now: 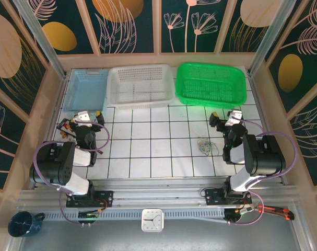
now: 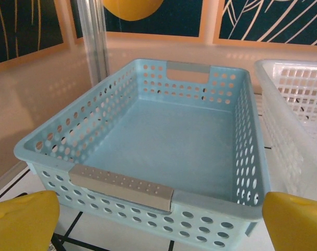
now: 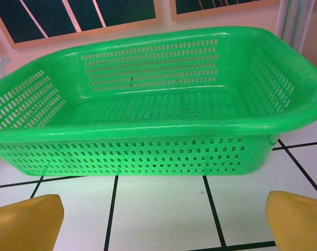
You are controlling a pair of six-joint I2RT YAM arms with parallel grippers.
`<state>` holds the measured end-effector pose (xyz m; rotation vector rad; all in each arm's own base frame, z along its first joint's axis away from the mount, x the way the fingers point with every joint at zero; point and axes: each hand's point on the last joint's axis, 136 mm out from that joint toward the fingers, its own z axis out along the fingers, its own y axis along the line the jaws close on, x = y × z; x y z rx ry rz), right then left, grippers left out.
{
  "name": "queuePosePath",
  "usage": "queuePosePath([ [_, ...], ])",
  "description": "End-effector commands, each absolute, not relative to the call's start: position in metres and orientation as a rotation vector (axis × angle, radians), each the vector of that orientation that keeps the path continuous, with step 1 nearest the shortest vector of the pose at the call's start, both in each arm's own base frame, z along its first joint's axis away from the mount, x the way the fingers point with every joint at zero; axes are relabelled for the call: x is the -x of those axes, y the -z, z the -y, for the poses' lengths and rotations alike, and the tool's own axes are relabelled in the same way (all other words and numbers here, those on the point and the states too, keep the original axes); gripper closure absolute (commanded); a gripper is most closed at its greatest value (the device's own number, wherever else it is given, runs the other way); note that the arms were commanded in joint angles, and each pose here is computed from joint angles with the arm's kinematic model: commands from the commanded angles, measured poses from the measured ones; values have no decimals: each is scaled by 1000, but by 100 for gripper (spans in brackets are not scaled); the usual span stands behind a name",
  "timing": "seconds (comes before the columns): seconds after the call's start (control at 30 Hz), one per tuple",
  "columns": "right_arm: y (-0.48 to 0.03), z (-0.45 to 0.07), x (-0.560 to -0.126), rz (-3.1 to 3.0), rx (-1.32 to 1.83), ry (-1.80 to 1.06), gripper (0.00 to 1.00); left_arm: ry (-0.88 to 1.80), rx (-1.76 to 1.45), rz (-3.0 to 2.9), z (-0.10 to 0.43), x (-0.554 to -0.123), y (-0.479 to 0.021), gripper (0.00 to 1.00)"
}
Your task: Untangle the cables
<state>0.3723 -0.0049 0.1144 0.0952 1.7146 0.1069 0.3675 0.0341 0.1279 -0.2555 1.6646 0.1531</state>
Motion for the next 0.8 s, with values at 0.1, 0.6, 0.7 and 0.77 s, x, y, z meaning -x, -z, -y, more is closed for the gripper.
queuePosePath([
  [0.1,-130,7,-376,-1664,-86,-103,1,-148,311,-1582,-42,-362,-144,1],
  [0.6,-199,41,-385,-1729,-542,-220,1,-155,334,-1576,-45,-362,-180,1],
  [0.7,-215,27,-390,-1739,-516,-372,1,-95,361,-1559,-41,-362,-200,1],
  [0.77,-227,9,-389,-1741,-441,-468,1,-43,379,-1577,-37,-364,-209,1],
])
